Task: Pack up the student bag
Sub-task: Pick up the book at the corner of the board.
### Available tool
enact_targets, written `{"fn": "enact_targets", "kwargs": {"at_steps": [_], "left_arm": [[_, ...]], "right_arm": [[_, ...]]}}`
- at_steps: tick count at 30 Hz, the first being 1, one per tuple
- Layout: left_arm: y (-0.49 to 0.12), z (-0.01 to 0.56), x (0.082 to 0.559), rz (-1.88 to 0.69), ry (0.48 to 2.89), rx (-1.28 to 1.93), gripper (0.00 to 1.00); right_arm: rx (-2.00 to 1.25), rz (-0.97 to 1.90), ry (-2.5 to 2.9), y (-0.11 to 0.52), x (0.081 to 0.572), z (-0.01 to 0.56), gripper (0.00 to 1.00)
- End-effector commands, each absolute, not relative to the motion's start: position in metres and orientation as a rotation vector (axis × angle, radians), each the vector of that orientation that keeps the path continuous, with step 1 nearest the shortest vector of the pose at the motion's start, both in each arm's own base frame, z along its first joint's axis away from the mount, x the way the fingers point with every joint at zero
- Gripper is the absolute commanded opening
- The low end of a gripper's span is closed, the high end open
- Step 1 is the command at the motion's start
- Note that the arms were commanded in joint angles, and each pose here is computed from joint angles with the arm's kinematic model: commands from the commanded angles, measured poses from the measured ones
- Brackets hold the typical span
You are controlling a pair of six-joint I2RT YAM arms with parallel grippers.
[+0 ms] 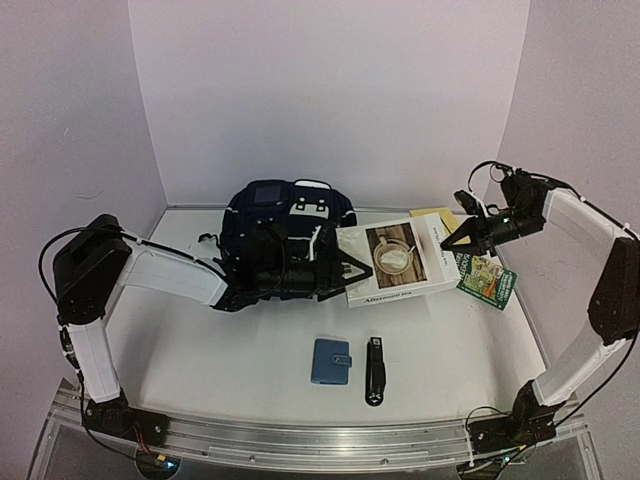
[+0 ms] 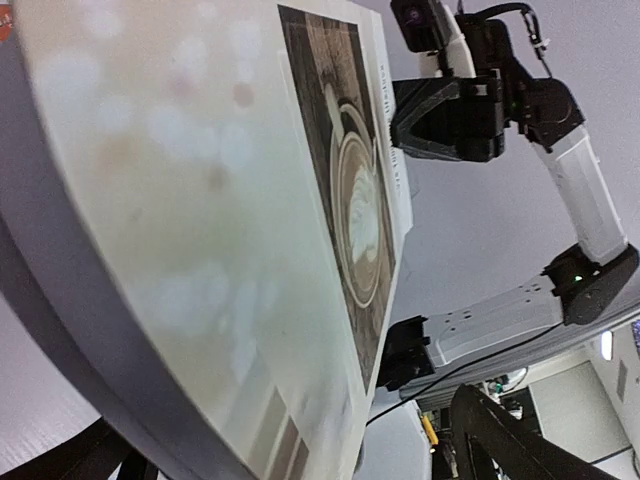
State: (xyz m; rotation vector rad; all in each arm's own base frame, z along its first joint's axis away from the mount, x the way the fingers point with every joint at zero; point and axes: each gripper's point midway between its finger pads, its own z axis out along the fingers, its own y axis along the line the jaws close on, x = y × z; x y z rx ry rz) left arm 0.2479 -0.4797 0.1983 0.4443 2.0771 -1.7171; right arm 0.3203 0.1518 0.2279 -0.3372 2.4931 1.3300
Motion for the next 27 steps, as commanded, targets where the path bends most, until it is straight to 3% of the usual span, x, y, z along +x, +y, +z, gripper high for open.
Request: {"fn": "enact_targets", "kwargs": {"at_steps": [1, 5, 18, 20, 23, 25, 27], "left_arm": [[-0.473, 0.231, 0.238, -1.967, 1.908, 0.450, 0.96], [-0.471, 0.237, 0.229, -2.039, 1.856, 0.487, 0.84], [-0.449, 0.248, 0.216, -2.068, 1.761, 0.475, 0.28], [-0.443, 0.254, 0.215, -2.066, 1.733, 0.452, 0.24], [-0.431, 0.259, 0.217, -2.019, 1.720, 0.402, 0.22], [-0.420, 0.262, 0.221, -1.953, 1.727, 0.355, 0.22], [-0.406, 0.264, 0.227, -1.865, 1.747, 0.286, 0.21]], "right_arm": [[-0.452, 1.374, 2.364, 0.171, 0.317, 0.262, 0.00], [-0.487, 1.408, 2.348, 0.182, 0.317, 0.264, 0.00], [-0.608, 1.414, 2.368, 0.225, 0.330, 0.249, 0.00], [-0.623, 1.389, 2.380, 0.233, 0.336, 0.246, 0.12], [-0.620, 1.290, 2.393, 0.235, 0.358, 0.243, 0.54], [-0.609, 1.177, 2.394, 0.231, 0.380, 0.244, 0.67], [-0.602, 1.066, 2.377, 0.228, 0.402, 0.251, 0.74]]}}
